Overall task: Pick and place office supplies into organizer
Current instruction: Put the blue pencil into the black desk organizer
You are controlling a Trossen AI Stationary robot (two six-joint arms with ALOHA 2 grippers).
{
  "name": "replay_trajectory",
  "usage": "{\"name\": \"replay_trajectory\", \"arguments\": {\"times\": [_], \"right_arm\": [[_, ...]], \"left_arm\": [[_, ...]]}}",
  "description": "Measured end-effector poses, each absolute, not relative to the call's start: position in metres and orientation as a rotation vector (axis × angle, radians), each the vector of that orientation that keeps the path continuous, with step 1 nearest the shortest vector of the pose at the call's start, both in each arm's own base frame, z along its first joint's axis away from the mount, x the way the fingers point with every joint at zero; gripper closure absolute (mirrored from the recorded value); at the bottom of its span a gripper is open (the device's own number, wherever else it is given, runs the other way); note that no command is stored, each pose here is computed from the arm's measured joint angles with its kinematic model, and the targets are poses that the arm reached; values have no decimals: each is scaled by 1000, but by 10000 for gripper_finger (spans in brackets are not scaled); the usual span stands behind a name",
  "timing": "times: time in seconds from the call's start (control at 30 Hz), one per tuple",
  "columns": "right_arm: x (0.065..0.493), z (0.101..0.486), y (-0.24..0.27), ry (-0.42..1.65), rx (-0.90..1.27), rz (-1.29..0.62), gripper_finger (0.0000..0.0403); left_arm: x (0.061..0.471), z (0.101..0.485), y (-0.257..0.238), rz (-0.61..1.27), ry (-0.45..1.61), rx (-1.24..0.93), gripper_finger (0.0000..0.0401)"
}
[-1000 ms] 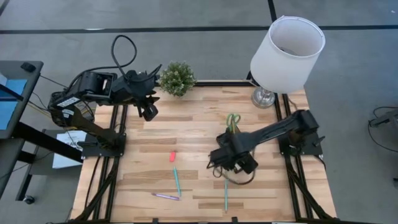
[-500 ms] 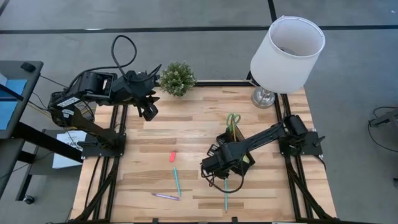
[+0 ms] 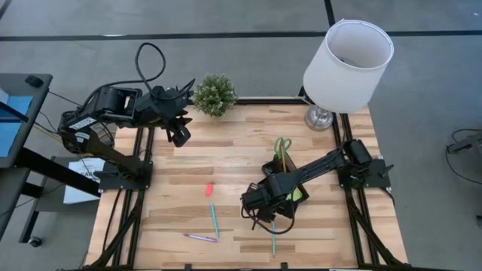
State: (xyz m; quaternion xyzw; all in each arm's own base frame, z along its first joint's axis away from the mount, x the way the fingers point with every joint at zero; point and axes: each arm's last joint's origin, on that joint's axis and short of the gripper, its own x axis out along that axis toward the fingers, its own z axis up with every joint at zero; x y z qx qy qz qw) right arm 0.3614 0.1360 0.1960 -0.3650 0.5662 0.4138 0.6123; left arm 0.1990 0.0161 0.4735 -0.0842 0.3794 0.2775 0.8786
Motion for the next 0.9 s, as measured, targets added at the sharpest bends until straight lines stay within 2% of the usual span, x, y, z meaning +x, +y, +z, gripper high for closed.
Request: {"name": "replay_trajectory", "arguments": {"times": [0.63, 0.9], "right_arm": [[359, 196, 148, 1283, -780, 971, 211], [351, 165, 144, 1304, -819, 938, 213]], "left_arm": [[199, 473, 11, 561, 796, -176, 285], [199, 473, 0, 515, 803, -152, 285]]}}
